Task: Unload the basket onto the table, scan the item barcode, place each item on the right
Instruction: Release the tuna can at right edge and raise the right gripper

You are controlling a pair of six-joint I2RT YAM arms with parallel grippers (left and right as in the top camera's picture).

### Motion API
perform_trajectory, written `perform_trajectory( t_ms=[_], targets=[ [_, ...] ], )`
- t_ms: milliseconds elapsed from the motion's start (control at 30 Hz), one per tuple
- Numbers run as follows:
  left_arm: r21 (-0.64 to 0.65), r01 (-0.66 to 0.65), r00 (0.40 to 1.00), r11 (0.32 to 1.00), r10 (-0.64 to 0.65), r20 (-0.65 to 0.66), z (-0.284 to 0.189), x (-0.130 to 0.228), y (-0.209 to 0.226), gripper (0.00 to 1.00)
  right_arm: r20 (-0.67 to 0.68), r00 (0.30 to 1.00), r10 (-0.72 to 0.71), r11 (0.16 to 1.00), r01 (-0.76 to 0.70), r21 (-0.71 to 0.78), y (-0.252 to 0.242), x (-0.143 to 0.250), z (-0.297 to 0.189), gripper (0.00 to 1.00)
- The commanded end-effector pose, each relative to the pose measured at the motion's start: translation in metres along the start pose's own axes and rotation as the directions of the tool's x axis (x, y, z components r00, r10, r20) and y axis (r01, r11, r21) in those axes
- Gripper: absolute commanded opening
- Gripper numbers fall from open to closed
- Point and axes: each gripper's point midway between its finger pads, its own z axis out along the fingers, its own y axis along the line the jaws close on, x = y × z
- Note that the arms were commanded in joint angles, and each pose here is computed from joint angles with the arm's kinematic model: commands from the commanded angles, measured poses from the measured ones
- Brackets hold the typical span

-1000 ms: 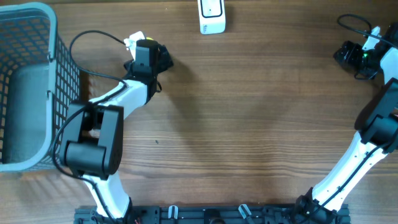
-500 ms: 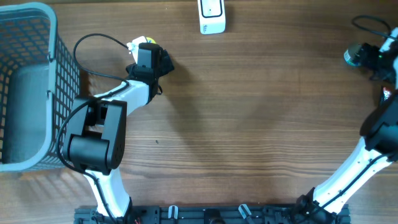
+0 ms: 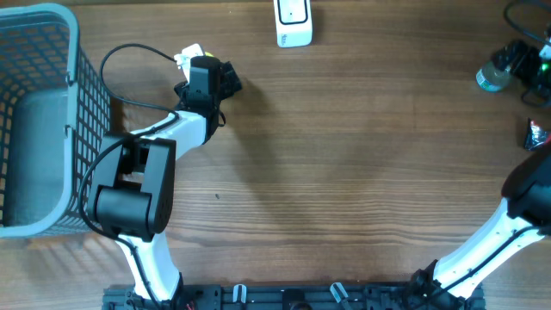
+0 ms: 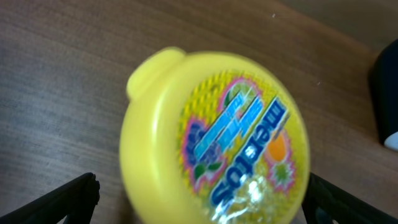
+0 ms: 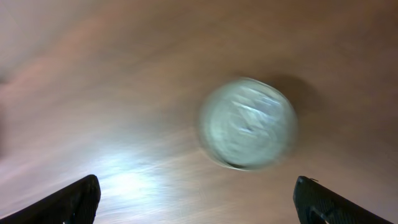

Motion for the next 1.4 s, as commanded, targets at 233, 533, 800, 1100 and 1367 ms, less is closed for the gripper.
perform_trajectory(
  t_ms=[233, 533, 800, 1100, 1367],
  targets=[
    [-0.001, -0.019, 1.000, 1.000, 0.019, -0.010, 0.014, 0.014, 0.003, 1.00, 0.129, 0.984, -0.120, 0.963, 0.147, -0.225, 0.116, -0.029, -0.055, 1.00],
    [0.005, -0.014, 1.000, 1.000, 0.014, 0.006, 0.014, 0.010, 0.002, 0.91, 0.074, 0.963, -0.261, 0.924, 0.271, -0.270, 0.193, 0.002, -0.030, 1.00],
    [0.004, -0.014, 1.000, 1.000, 0.014, 0.006, 0.014, 0.010, 0.002, 0.88, 0.056, 0.945, -0.322, 0.932, 0.327, -0.157, 0.209, 0.011, -0.015, 1.00],
    [0.003, -0.014, 1.000, 1.000, 0.014, 0.002, 0.014, 0.011, 0.002, 0.79, 0.046, 0.946, -0.320, 0.934, 0.323, -0.152, 0.207, 0.013, -0.014, 1.00],
    [-0.016, -0.024, 0.999, 1.000, 0.024, -0.031, 0.013, 0.018, 0.007, 0.71, 0.040, 0.947, -0.319, 0.935, 0.321, -0.151, 0.206, 0.014, -0.012, 1.00]
  ],
)
